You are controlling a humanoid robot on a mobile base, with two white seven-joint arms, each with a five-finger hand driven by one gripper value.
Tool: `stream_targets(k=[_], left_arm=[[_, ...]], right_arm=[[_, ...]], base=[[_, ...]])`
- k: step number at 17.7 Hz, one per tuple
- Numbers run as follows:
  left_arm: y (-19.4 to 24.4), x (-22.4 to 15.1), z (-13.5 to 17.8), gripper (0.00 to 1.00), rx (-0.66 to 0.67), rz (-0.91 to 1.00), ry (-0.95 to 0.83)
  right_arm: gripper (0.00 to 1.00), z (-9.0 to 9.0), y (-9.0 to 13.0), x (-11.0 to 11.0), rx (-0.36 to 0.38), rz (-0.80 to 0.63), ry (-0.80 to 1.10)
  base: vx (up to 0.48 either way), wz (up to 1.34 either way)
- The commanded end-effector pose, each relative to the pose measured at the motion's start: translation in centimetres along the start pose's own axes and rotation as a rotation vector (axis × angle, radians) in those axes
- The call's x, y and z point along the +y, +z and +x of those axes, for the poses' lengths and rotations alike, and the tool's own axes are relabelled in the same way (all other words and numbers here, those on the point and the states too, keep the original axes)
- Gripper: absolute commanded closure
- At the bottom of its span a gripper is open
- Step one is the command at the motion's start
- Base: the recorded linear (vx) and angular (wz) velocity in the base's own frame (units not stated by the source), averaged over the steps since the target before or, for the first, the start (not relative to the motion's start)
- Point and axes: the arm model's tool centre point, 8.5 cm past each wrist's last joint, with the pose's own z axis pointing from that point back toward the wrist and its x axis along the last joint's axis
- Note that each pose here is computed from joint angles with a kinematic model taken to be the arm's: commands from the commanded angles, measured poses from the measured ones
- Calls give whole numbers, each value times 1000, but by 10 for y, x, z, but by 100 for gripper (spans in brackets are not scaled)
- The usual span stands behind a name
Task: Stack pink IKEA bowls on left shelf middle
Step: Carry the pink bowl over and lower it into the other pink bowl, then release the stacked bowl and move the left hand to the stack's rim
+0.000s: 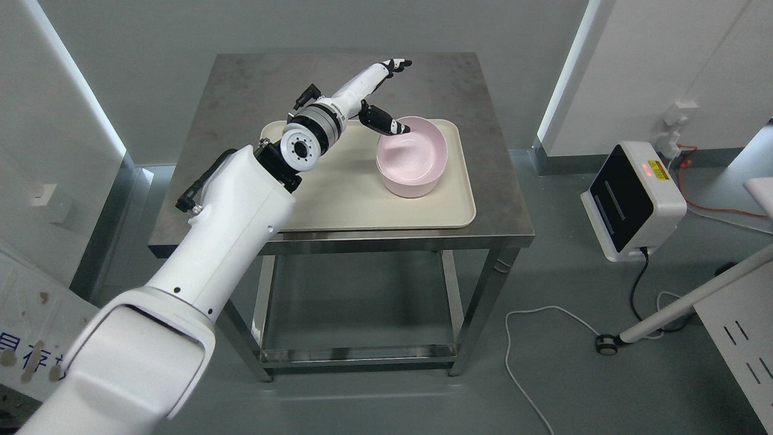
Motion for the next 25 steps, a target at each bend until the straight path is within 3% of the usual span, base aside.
stream_targets(k=[1,5,11,16,21,25], left_arm=[[61,71,3,9,-231,225,375],[95,59,52,4,-444,210,384],[102,-18,72,3,-488,7,321],[97,-80,53,3,-311,-83,-26],[75,-95,46,4,-157,-151,-342],[51,-85,16,6,20,-261,-524]], right_arm=[[0,0,0,-11,0,-18,3],[0,0,0,-11,0,-18,3],[0,0,0,-11,0,-18,3],[0,0,0,-11,0,-18,3],[0,0,0,-11,0,-18,3],[0,0,0,-11,0,-18,3]], base=[[0,0],[0,0],[0,0],[0,0],[0,0],[0,0]])
